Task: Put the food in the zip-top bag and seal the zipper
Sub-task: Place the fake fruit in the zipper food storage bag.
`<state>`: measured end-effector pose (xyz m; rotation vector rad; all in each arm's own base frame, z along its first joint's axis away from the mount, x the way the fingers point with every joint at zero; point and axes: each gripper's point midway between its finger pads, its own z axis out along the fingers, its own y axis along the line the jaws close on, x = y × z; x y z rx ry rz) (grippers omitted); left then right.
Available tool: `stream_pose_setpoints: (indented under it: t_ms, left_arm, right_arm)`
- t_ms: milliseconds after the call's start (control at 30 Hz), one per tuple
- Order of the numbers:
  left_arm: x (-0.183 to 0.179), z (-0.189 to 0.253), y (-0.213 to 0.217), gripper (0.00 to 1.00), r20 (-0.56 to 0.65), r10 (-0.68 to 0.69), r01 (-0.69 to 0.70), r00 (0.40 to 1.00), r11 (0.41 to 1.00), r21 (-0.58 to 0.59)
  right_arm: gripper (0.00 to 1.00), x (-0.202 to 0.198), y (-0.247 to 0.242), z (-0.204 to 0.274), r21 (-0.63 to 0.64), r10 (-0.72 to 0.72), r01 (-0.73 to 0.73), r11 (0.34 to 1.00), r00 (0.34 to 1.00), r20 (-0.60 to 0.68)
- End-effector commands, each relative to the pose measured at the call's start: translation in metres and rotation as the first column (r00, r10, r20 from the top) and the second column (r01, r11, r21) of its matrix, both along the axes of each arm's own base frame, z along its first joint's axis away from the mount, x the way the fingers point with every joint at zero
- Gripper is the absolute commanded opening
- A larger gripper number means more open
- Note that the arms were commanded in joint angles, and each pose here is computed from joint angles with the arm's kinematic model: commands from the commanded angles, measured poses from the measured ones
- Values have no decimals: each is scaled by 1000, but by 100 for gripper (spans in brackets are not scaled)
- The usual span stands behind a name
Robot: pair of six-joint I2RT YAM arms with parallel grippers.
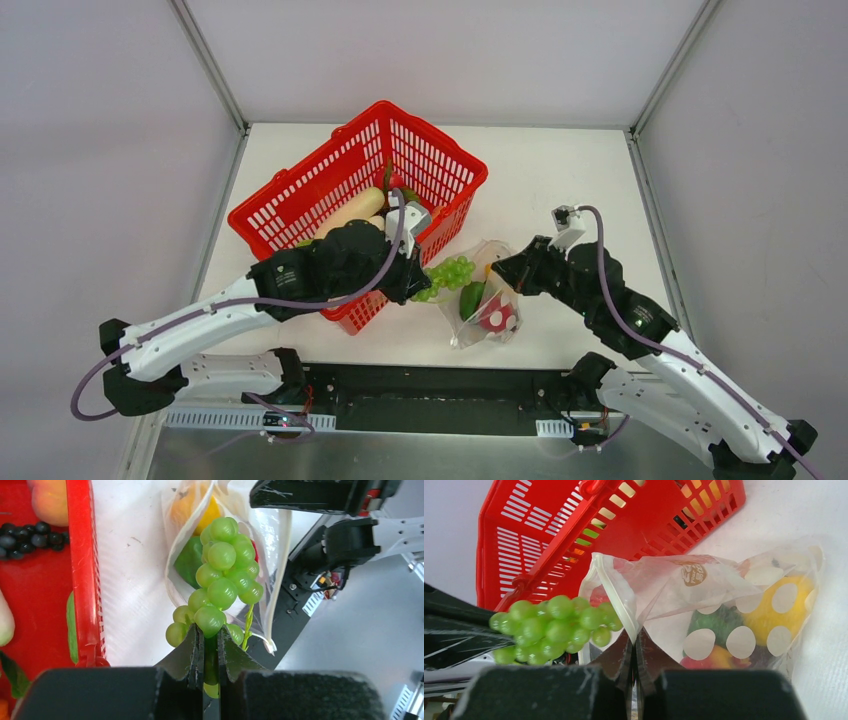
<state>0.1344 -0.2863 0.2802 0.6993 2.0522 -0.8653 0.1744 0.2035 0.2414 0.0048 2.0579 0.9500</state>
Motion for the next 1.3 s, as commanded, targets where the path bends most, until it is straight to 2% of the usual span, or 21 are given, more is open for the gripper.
stream_pose_setpoints:
  t_ms: [0, 133, 300, 400, 600, 767, 867, 1100, 1267]
  left_arm:
    - [17, 18, -1, 0, 58, 95, -95, 994, 995, 3]
    - [24, 20, -19, 0, 52, 108, -106, 993, 993, -45]
    - [33, 17, -37, 0, 19, 134, -133, 991, 990, -43]
    - [41, 15, -49, 0, 5, 169, -168, 986, 983, -77]
    - [47, 11, -68, 0, -26, 181, -183, 983, 977, -113]
    - [55, -3, -72, 0, -28, 215, -216, 976, 974, -72]
    - [59, -10, -70, 8, -21, 244, -245, 970, 968, -57]
    - [56, -7, -72, 54, -4, 206, -206, 979, 977, -57]
    - [49, 5, -79, 63, 2, 146, -145, 989, 987, -72]
  right_arm:
    - [3, -4, 13, 27, 113, 40, -44, 993, 999, 34]
    - [2, -9, 22, 30, 144, 92, -96, 985, 995, 36]
    - [2, -9, 18, 39, 183, 66, -77, 980, 996, 67]
    - [2, -13, 20, 46, 241, 79, -100, 965, 992, 95]
    - [2, -14, 17, 50, 266, 65, -87, 960, 994, 92]
    - [2, -13, 16, 51, 279, 55, -77, 957, 995, 88]
    - [2, -12, 14, 51, 289, 37, -61, 956, 995, 87]
    - [2, -4, 4, 44, 288, -40, 15, 958, 996, 82]
    - [4, 9, -7, 40, 256, -124, 97, 962, 988, 93]
